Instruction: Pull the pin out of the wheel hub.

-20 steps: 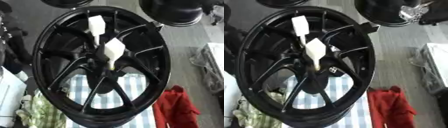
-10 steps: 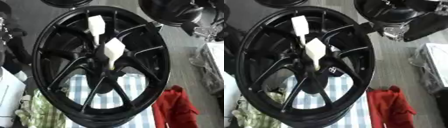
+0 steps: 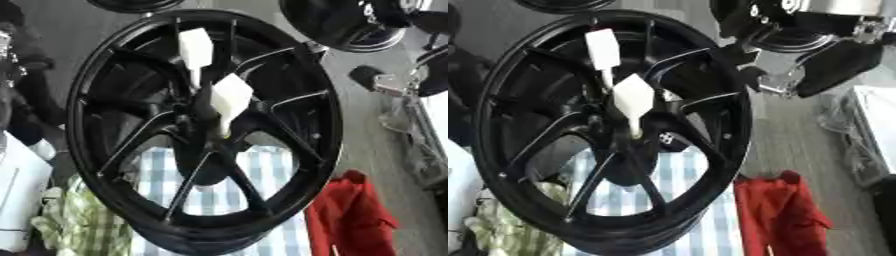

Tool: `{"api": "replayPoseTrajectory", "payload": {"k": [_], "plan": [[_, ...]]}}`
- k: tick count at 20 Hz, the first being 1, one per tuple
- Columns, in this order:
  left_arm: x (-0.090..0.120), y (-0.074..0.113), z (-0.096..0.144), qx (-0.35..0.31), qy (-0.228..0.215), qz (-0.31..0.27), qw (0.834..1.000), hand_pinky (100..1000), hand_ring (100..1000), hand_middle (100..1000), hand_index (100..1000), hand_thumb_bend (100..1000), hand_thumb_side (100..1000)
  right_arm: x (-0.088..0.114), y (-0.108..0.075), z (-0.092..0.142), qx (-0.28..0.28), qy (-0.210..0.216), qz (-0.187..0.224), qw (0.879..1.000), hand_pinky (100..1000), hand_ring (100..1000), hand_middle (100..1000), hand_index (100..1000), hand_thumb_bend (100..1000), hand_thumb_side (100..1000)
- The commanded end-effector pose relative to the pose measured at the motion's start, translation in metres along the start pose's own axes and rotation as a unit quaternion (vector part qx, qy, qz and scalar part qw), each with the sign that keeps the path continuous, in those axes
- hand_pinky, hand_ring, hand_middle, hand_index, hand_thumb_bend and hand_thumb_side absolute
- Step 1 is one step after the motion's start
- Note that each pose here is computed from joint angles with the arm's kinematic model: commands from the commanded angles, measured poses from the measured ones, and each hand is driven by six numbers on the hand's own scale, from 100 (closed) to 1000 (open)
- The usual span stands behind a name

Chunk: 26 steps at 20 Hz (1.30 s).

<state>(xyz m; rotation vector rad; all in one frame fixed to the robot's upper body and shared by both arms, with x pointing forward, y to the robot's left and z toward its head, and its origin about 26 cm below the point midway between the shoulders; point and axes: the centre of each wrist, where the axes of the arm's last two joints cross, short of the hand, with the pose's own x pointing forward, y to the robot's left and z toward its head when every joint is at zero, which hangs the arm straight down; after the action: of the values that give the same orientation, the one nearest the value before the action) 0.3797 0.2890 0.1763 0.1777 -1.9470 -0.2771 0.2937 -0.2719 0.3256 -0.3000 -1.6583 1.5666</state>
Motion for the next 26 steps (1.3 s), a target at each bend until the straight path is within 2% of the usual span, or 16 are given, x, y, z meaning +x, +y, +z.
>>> {"api": "replayPoseTrajectory", "payload": {"k": [1,3,8,12,18,21,26], "plan": [[0.012,0.01,-0.003,0.001,-0.018,-0.017,1.0,754,817,759,801,100,865,0.003,-0.007,-0.001,0.003,-0.001,0.014,1.0,894,842,908,857,192,277],[0.013,0.011,-0.002,0.003,-0.019,-0.017,1.0,754,818,759,801,100,864,0.003,-0.007,-0.004,0.008,-0.004,0.014,1.0,894,844,912,861,196,262],[0.012,0.013,0.0,0.005,-0.016,-0.019,1.0,754,818,759,801,100,867,0.007,-0.011,-0.017,0.016,-0.017,0.029,0.999,893,848,907,864,260,100],[0.011,0.015,0.001,0.006,-0.013,-0.023,1.0,754,819,759,801,100,866,0.011,-0.015,-0.028,0.017,-0.023,0.051,0.998,886,820,869,840,391,100],[0.009,0.02,0.003,0.006,-0.009,-0.033,0.999,754,819,759,801,100,867,0.013,-0.018,-0.044,0.021,-0.018,0.079,0.996,888,817,852,827,412,109],[0.008,0.022,0.004,0.005,-0.005,-0.038,0.999,754,819,759,801,100,867,0.012,-0.017,-0.053,0.028,-0.013,0.085,0.996,888,816,804,828,414,119],[0.008,0.023,0.004,0.004,-0.003,-0.043,0.999,753,820,759,801,100,868,0.011,-0.017,-0.066,0.035,-0.012,0.092,0.995,892,819,786,822,412,106]]}}
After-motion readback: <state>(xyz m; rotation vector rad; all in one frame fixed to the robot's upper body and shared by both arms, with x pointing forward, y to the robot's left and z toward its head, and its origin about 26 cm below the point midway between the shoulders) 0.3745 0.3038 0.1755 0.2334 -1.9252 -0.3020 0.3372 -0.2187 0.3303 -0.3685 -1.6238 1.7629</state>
